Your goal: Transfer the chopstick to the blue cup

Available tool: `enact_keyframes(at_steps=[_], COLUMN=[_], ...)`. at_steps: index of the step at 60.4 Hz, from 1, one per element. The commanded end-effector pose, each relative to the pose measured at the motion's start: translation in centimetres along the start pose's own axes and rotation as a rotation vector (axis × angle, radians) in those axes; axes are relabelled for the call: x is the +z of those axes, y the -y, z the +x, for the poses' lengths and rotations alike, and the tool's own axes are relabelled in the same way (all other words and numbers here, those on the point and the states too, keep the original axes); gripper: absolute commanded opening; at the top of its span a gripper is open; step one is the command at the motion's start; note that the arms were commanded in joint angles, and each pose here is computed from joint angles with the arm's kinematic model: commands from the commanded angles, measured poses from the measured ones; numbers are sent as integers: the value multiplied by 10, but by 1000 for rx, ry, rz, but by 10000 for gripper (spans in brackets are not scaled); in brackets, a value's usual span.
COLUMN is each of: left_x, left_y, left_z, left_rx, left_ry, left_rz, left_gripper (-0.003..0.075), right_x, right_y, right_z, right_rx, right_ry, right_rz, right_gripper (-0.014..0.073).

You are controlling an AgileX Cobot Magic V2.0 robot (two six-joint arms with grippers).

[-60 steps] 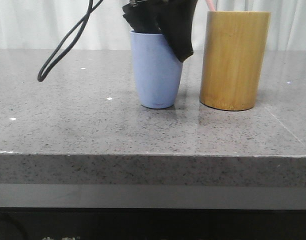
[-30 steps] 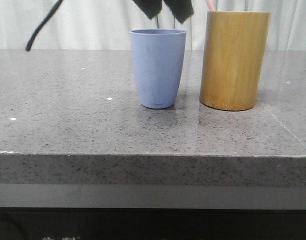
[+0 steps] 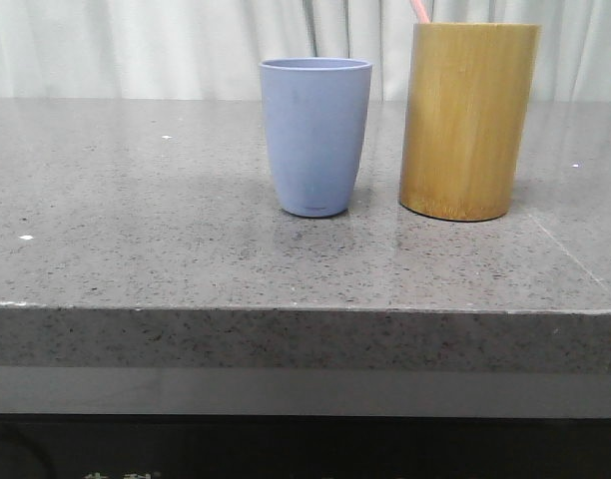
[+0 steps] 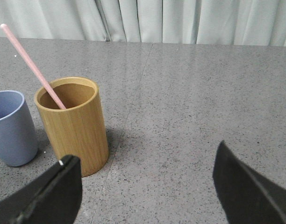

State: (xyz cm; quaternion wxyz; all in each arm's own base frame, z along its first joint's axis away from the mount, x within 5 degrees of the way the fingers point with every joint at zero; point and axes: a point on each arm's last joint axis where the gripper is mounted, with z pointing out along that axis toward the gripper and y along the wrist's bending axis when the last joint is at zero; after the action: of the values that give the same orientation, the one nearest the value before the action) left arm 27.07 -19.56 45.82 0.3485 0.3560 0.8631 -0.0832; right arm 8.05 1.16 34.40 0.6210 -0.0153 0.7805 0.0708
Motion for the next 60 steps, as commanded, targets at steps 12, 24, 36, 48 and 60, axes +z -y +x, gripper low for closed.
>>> enact_keyframes(at_steps=[12, 24, 36, 48, 60], left_x=[-60, -74, -73, -72, -76], left_y=[-49, -74, -68, -44, -15], left_z=[34, 78, 122, 172, 226], left_rx=[-176, -334, -398, -441, -424], left_ry=[55, 19, 91, 263, 414], left_rz=[-145, -244, -267, -308, -346], left_gripper=[-19, -19, -19, -19, -19], right_x=[-2, -2, -2, -2, -2], right_y=[0, 0, 0, 0, 0], right_z=[-16, -17, -17, -17, -17], right_rx=[4, 4, 4, 4, 4], right_ry=[91, 92, 93, 98, 100], right_rz=[8, 8, 8, 9, 9], right_gripper=[587, 587, 587, 587, 587])
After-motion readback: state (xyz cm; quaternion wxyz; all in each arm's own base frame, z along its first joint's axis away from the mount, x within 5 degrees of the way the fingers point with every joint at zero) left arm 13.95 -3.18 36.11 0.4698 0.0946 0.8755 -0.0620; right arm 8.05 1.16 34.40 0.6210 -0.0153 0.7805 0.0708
